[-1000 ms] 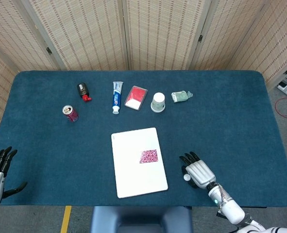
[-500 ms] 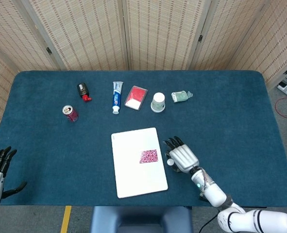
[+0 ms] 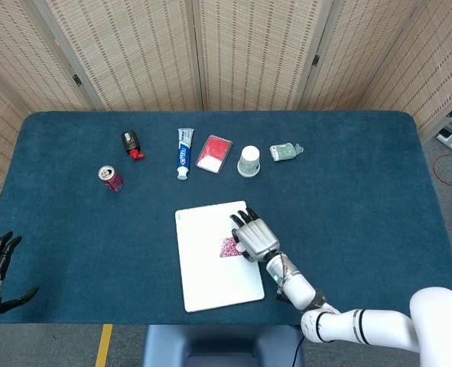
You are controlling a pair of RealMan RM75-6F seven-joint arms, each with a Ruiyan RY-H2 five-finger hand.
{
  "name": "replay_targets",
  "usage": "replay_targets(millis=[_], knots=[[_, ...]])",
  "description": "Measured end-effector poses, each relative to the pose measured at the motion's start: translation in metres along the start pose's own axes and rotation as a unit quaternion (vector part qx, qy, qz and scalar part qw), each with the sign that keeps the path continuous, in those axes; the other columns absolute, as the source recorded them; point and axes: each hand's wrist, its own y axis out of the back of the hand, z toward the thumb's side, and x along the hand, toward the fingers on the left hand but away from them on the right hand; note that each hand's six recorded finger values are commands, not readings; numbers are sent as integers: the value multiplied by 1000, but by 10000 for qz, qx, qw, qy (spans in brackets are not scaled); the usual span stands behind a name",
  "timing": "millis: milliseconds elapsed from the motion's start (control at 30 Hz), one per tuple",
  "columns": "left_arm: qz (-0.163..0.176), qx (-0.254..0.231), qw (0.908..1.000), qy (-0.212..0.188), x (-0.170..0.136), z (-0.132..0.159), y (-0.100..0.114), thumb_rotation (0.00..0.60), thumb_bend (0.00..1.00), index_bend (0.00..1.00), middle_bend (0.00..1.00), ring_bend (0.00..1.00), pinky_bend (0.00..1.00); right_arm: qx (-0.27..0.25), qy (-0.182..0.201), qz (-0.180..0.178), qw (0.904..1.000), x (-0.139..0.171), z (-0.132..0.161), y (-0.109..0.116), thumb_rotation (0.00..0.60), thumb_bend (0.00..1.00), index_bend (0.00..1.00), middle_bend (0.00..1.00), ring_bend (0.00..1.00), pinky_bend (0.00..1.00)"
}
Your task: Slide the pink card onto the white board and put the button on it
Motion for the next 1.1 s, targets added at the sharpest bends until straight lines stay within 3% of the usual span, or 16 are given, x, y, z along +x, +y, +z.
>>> replay_targets(millis=[67,233,300,567,767,900,1100], knots=[[-5,1,10000,10,0,-1,0,600,140,106,74,86,0,16,4,16,10000,-5,5,1,600,362,432,109,0,0],[-30,-9,10000,38,-1,-2,-2,600,140,106,74,86,0,41,37,67,10000,-7,10,0,600,363,151,90,0,0],[-51,-15,10000,45,-1,-2,-3,600,140,106,74,86,0,13,22,52,10000,-4,7,2,600,363,91,86,0,0],[-16,-76,10000,-35,4,3,-4,600,140,106,74,86,0,-201,-157,-285,9993,22,-20,17,600,363,58,83,0,0],[-20,-163,9998,-57,9,5,-6,600,140,106,74,86,0,-98,-476,-956,9942,76,-68,40,600,363,94,89,2,0],[11,-198,9998,-89,14,11,-7,600,141,105,74,86,0,-43,-749,-1479,9861,131,-103,52,600,363,103,100,13,0],[92,-215,9996,-180,21,20,-5,600,141,104,74,86,0,-259,-1291,-1896,9730,221,-148,50,600,362,110,102,3,0]])
